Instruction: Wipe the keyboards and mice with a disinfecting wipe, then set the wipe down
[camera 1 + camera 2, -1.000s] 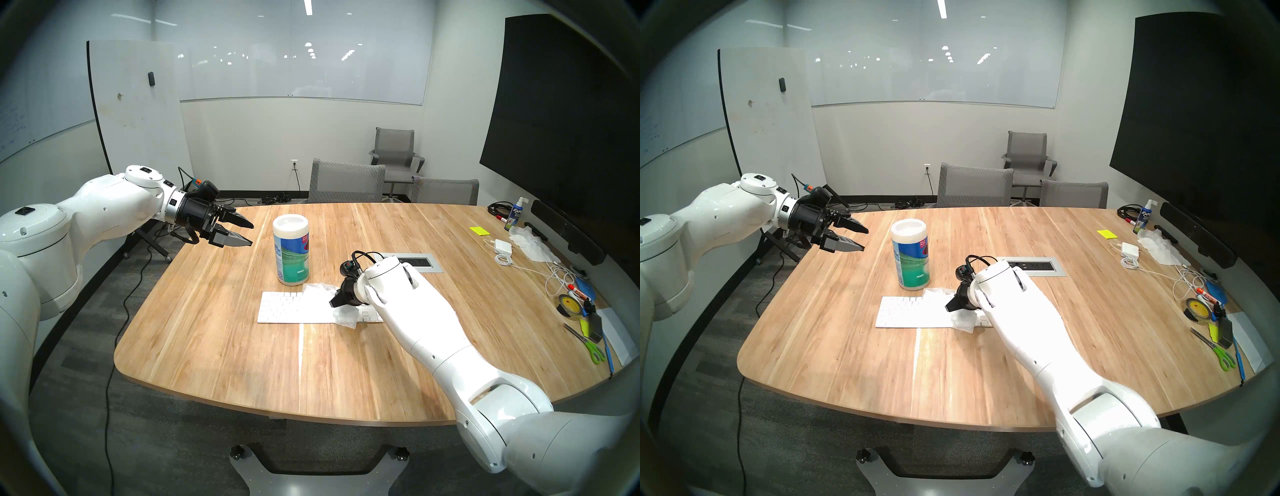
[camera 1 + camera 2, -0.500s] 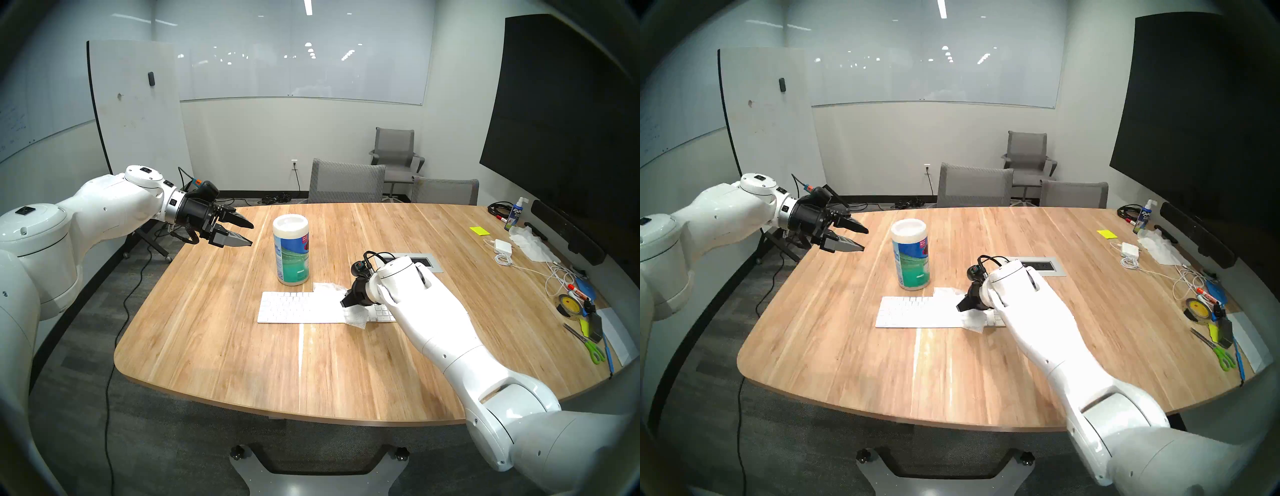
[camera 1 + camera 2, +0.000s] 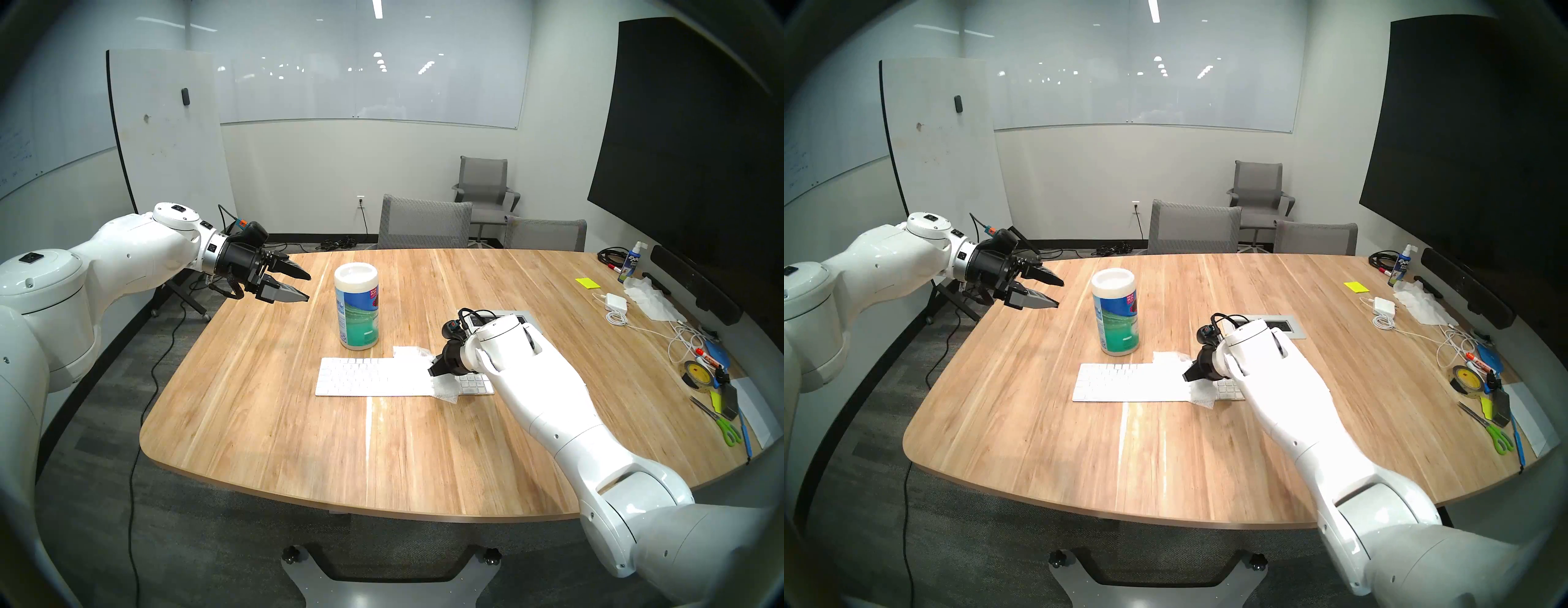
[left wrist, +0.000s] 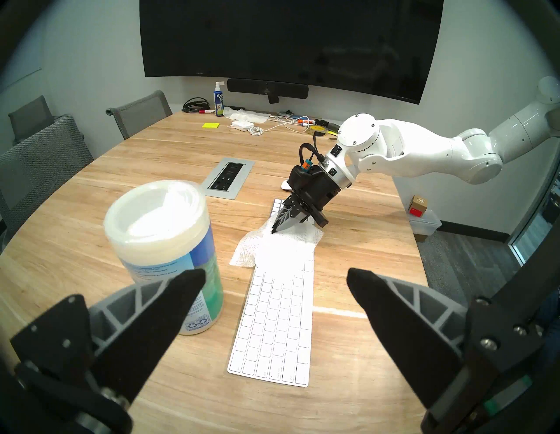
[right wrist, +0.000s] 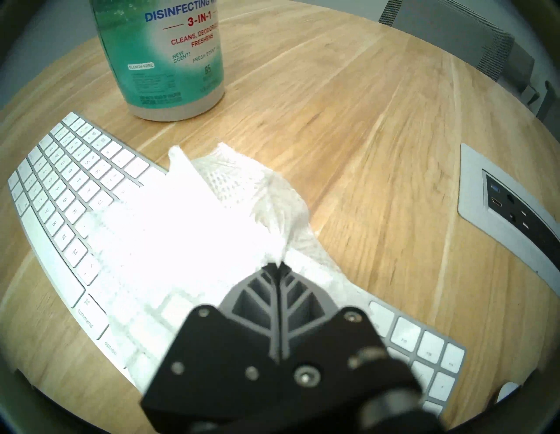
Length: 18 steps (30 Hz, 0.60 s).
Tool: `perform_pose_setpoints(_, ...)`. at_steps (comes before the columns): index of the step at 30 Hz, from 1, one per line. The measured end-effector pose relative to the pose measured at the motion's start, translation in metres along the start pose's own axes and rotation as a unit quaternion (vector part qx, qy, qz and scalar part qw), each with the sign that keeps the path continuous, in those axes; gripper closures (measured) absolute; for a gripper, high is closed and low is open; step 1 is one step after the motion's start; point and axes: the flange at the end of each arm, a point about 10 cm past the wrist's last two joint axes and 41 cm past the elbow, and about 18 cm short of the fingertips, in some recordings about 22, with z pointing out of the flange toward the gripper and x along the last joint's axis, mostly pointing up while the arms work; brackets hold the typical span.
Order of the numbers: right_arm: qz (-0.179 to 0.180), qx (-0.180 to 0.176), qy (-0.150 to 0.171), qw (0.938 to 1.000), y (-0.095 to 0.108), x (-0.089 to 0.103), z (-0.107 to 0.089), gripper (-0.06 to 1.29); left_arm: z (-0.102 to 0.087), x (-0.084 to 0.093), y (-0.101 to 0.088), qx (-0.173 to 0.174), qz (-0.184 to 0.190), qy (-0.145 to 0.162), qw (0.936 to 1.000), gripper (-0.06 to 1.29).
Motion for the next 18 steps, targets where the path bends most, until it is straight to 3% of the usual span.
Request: perform_pose_setpoints(18,0.007,-0.01,0.0,0.9999,0.026,-0.011,-0.015,1.25,0.0,0.0,0.0,0.0,0.0,0.0,1.0,-0.04)
